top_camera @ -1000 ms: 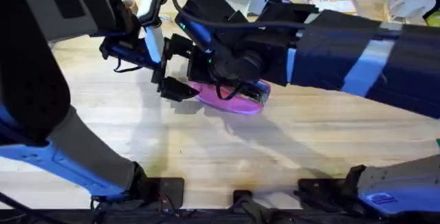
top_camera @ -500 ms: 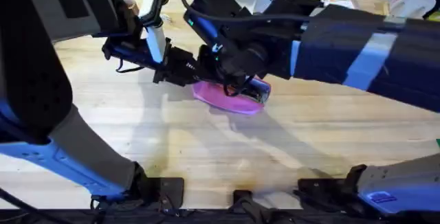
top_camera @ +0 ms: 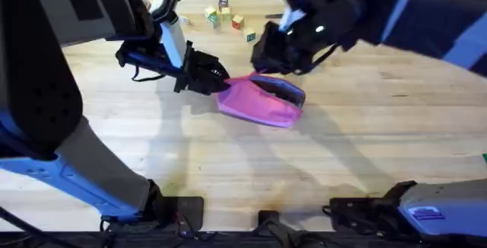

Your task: Unzip the bag, pick up the pens from the table one at a time and place them inside, then zip the bag closed.

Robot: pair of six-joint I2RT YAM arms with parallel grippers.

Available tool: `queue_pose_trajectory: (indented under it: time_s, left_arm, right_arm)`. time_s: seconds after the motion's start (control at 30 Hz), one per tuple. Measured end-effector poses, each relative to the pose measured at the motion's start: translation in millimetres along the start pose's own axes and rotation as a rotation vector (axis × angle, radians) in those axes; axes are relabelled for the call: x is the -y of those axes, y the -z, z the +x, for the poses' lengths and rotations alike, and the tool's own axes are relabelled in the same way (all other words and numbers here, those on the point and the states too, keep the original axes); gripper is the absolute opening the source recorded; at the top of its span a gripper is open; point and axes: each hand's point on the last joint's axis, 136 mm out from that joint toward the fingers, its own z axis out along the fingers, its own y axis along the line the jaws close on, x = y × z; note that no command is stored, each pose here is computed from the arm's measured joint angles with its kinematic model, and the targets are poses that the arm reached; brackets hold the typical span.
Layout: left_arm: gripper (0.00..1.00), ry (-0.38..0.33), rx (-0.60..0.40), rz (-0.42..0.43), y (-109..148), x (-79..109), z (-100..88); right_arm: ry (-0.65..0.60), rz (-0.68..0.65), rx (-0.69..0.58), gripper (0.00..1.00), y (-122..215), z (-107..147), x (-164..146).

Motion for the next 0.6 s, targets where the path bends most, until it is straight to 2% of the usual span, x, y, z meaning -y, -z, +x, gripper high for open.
queue_pose_trajectory:
  time_s: [0.23,0.4,0.6]
  left_arm:
    - [0.043,0.017,-0.064,0.01,3,3.0,12.3]
    - [0.043,0.019,-0.079,0.013,3,3.7,15.0]
    - [0.042,0.019,-0.081,0.014,3,3.9,15.5]
  right_arm:
    - [-0.071,0.072,0.0,0.03,8,-24,45]
    - [-0.068,0.177,-0.046,0.03,14,-12,71]
    - [0.03,0.182,-0.033,0.03,16,-15,71]
